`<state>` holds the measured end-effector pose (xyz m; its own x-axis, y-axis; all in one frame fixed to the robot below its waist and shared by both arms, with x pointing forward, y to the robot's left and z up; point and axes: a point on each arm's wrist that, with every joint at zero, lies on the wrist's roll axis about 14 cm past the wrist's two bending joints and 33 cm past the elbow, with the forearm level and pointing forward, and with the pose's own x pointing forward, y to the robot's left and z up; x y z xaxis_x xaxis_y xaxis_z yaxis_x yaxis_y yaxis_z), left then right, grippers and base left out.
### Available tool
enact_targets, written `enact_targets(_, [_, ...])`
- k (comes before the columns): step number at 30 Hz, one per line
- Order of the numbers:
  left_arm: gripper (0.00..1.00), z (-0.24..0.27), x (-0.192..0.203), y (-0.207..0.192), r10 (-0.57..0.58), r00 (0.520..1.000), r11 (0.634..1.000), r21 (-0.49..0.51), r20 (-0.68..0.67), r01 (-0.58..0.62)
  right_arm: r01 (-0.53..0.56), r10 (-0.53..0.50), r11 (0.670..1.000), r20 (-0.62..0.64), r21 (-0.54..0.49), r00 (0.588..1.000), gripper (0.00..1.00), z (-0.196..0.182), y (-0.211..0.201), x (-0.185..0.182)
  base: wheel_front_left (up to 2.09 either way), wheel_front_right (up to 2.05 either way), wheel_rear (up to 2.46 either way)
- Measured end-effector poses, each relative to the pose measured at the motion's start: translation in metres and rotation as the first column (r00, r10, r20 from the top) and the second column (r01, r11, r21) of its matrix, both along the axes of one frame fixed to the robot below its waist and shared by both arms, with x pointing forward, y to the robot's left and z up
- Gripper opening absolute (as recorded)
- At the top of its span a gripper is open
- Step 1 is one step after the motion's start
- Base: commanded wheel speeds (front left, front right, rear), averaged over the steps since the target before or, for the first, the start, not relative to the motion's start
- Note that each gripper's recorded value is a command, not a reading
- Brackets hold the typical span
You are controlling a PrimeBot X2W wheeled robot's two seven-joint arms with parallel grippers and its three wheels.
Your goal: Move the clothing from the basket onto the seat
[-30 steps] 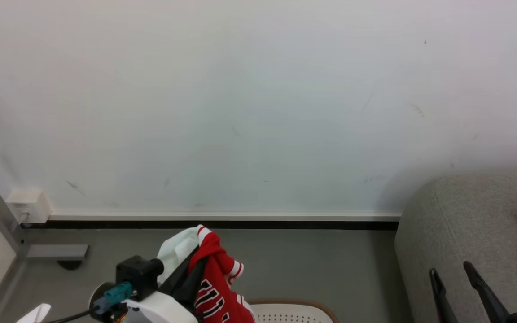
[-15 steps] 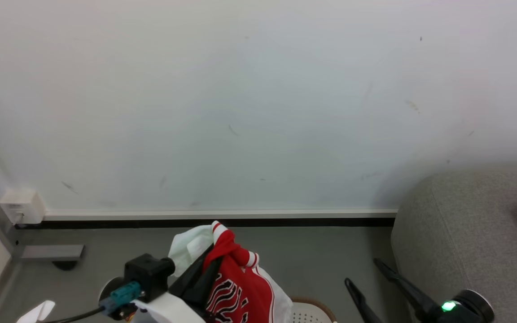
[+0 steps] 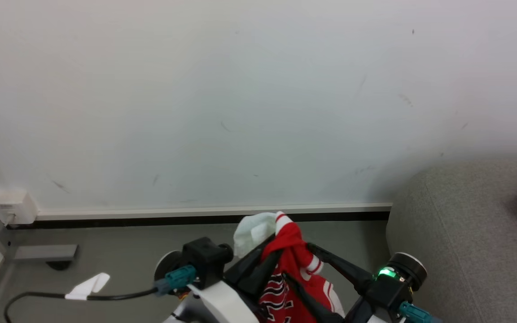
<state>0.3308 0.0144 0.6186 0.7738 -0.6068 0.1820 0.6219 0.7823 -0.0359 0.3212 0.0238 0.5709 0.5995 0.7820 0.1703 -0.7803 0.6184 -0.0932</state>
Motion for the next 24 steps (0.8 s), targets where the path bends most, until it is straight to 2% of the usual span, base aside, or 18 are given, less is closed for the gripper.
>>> enact_targets(6, [0.0,0.006,-0.014,-0.032,-0.1,0.995,0.995,-0.014,0.002,0.1,-0.009,0.008,0.999,-0.024,-0.033,1.0,1.0,-0.01,0.009,0.006,0.0,0.0,0.0])
enact_targets(7, [0.0,0.006,-0.015,-0.035,-0.11,0.994,0.994,-0.016,0.002,0.11,-0.011,0.009,0.999,-0.04,-0.043,0.999,0.92,-0.015,0.009,0.005,0.0,0.0,0.0])
enact_targets(9, [0.0,0.008,-0.017,-0.04,-0.124,0.992,0.992,-0.023,0.006,0.124,-0.008,0.004,0.999,-0.067,-0.052,0.998,0.0,-0.024,0.01,0.006,0.0,0.0,0.0])
enact_targets(15, [0.0,0.002,-0.012,-0.044,-0.125,0.992,0.992,-0.014,-0.006,0.125,0.042,-0.041,0.999,-0.091,0.001,0.995,0.0,-0.016,0.0,0.016,0.0,0.0,0.0])
enact_targets(16, [0.2,0.001,-0.01,-0.044,-0.122,0.993,0.993,-0.011,-0.007,0.122,0.054,-0.053,0.998,-0.088,0.013,0.995,0.0,-0.012,-0.004,0.018,0.0,0.0,0.0])
enact_targets(17, [0.67,-0.002,-0.008,-0.043,-0.115,0.993,0.993,-0.005,-0.008,0.115,0.068,-0.066,0.997,-0.084,0.025,0.994,0.0,-0.009,-0.009,0.021,0.0,0.0,0.0])
enact_targets(18, [1.0,-0.005,-0.005,-0.042,-0.107,0.994,0.994,0.011,-0.006,0.108,0.083,-0.08,0.996,-0.077,0.031,0.994,0.0,-0.006,-0.014,0.023,0.0,0.0,0.0])
enact_targets(24, [1.0,-0.019,0.002,-0.049,-0.12,0.992,0.992,0.026,-0.031,0.121,0.191,-0.189,0.98,-0.039,0.058,0.981,0.0,0.007,-0.058,0.032,0.0,0.0,0.0])
